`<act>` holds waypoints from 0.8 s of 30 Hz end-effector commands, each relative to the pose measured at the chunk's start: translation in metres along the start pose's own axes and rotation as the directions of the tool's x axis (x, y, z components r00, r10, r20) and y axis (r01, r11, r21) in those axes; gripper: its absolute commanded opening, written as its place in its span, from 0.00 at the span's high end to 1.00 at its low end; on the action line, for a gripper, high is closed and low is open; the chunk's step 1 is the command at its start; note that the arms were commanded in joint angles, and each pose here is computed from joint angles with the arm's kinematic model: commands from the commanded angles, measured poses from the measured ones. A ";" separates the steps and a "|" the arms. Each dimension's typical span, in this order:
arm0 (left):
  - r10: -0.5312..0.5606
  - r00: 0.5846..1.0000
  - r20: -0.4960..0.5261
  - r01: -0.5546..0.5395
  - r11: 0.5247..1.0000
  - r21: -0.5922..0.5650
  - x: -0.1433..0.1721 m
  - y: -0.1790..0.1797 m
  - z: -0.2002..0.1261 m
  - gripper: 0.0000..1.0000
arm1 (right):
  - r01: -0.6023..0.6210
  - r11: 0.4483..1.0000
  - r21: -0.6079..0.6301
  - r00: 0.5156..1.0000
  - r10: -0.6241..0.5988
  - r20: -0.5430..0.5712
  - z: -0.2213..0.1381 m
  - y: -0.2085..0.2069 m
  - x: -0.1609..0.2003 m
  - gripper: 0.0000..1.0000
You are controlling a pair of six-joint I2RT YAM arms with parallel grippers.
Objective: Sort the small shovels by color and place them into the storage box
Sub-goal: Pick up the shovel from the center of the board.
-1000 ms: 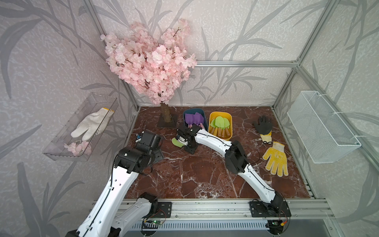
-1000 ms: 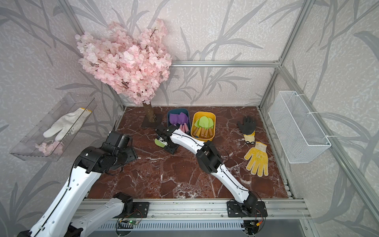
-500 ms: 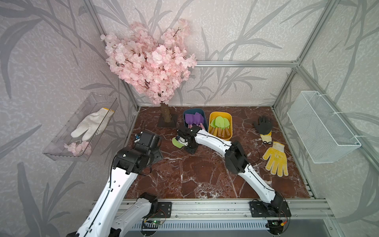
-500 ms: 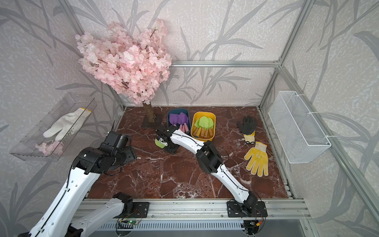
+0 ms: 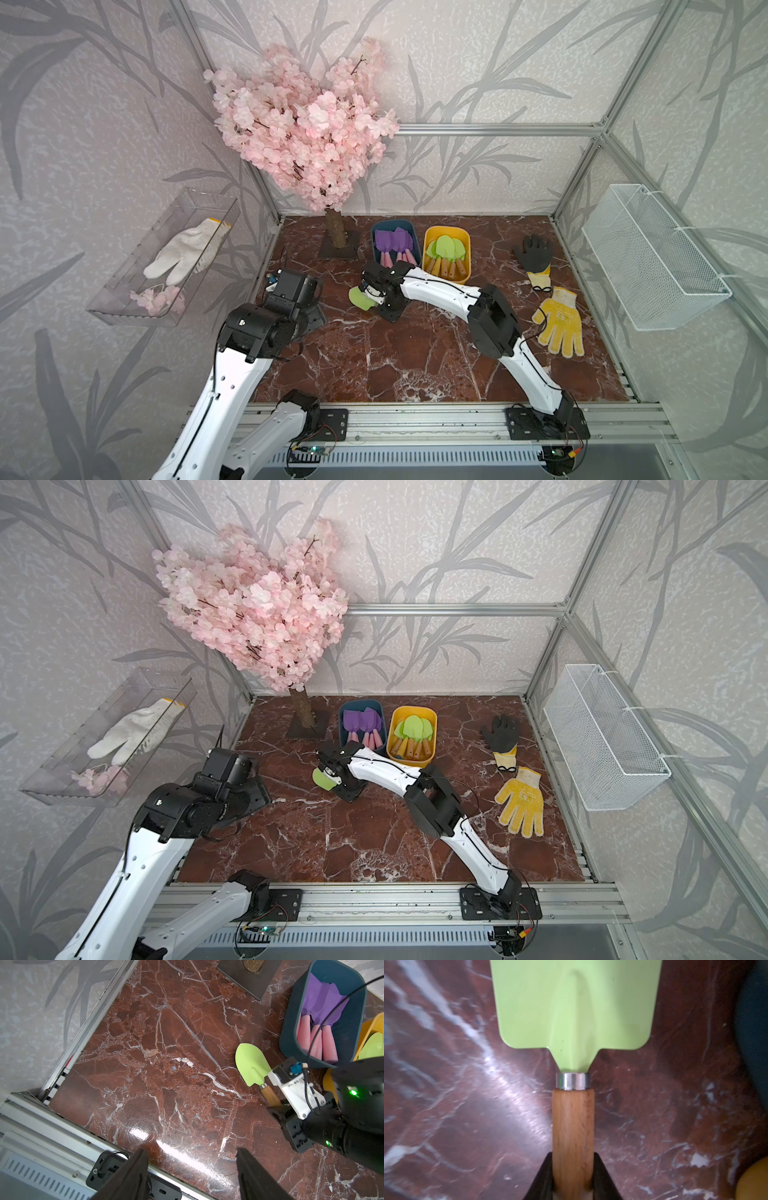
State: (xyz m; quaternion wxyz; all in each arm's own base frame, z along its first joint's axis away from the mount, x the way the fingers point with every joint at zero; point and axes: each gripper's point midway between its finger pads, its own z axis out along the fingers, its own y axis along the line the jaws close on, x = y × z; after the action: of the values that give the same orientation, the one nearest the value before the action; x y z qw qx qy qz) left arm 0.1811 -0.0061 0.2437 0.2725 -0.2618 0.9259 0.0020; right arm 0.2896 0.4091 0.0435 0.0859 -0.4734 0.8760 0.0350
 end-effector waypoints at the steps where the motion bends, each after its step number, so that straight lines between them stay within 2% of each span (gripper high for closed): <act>1: -0.015 1.000 0.019 0.015 1.000 -0.012 -0.005 0.005 -0.008 0.29 | -0.093 0.990 -0.109 0.984 0.108 0.141 -0.056 0.025 -0.015 0.90; 5: -0.022 0.999 0.022 0.023 1.000 -0.006 -0.008 0.002 -0.008 0.29 | -0.250 0.950 -0.188 0.949 0.279 0.146 -0.082 0.033 0.004 0.91; 9: -0.023 1.000 0.015 0.023 1.000 0.007 -0.009 -0.004 -0.006 0.29 | -0.440 0.876 -0.197 0.868 0.471 0.155 -0.105 0.026 0.029 0.92; 12: -0.027 1.000 0.000 0.027 0.999 0.018 -0.009 -0.010 -0.003 0.29 | -0.569 0.803 -0.176 0.778 0.596 0.199 -0.124 0.010 0.046 0.93; 17: -0.032 0.999 -0.036 0.033 0.998 0.044 -0.004 -0.020 0.006 0.29 | -0.752 0.640 -0.159 0.573 0.754 0.321 -0.160 -0.037 0.066 0.93; 22: -0.042 0.997 -0.057 0.046 0.996 0.070 -0.001 -0.029 0.013 0.29 | -0.852 0.502 -0.148 0.423 0.827 0.369 -0.172 -0.093 0.081 0.93; 24: -0.045 0.997 -0.064 0.051 0.996 0.080 -0.001 -0.031 0.014 0.29 | -0.872 0.466 -0.147 0.386 0.841 0.378 -0.172 -0.114 0.083 0.92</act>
State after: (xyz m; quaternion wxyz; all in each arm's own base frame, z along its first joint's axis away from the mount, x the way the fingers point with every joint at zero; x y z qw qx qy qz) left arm 0.2010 -0.0263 0.2393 0.2572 -0.2668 0.9281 -0.0367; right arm 0.2989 0.2725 0.1928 0.2241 0.0123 0.9637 0.1447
